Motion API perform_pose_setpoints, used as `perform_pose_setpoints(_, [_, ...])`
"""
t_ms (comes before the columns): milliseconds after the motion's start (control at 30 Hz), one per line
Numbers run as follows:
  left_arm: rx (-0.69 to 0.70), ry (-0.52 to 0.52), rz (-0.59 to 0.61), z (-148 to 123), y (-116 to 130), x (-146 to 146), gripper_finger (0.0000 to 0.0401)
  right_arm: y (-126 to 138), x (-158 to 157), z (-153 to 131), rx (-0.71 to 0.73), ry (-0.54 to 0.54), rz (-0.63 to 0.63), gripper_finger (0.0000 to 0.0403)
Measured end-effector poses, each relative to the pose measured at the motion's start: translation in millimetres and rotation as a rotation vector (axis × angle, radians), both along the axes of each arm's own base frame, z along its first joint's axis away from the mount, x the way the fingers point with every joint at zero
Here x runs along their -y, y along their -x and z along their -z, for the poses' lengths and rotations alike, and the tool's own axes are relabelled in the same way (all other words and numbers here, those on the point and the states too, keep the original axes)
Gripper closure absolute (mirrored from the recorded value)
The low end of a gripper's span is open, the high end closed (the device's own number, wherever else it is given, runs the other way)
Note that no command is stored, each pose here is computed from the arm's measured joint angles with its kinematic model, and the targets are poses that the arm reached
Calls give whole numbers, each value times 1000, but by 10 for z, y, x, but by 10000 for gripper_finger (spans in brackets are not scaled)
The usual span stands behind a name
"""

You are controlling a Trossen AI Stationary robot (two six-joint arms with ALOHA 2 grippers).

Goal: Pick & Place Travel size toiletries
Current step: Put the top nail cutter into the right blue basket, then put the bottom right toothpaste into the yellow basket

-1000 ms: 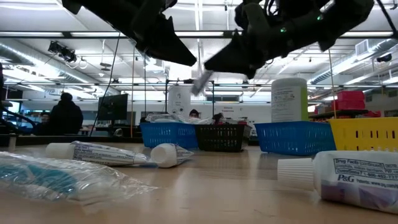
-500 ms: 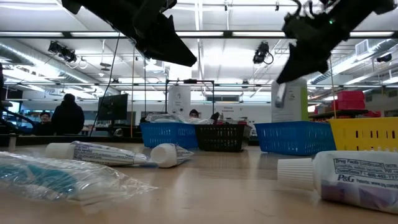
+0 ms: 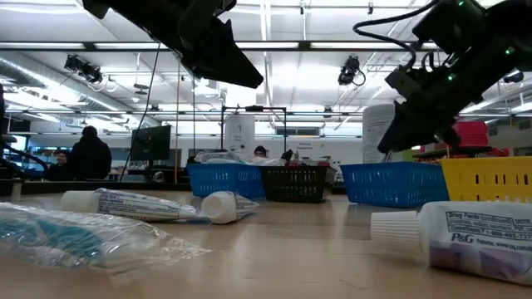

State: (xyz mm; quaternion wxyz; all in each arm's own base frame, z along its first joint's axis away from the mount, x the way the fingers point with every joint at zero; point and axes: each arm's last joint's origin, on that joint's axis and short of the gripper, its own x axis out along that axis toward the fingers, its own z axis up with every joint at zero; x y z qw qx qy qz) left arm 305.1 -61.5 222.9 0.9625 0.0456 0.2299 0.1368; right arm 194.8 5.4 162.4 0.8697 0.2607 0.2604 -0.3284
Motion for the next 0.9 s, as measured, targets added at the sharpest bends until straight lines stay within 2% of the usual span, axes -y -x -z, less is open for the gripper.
perform_pose_setpoints(200, [1, 6, 1, 0, 0, 1, 262, 6, 28, 18, -20, 41, -28, 298])
perform_pose_setpoints(367, [3, 29, 11, 1, -1, 6, 262, -63, 20, -93, 39, 102, -92, 262])
perform_pose_setpoints(533, [4, 34, 8, 2, -1, 6, 262, -194, -48, -423, 166, 133, -256, 243])
perform_pose_setpoints(667, [3, 30, 11, 1, -1, 6, 262, -308, -146, -707, 346, 93, -391, 245])
perform_pose_setpoints(800, [3, 30, 11, 1, -1, 6, 262, -395, -335, -962, 438, 44, -520, 255])
perform_pose_setpoints(900, [4, 30, 10, 1, -1, 6, 262, -493, -508, -1123, 448, 128, -569, 255])
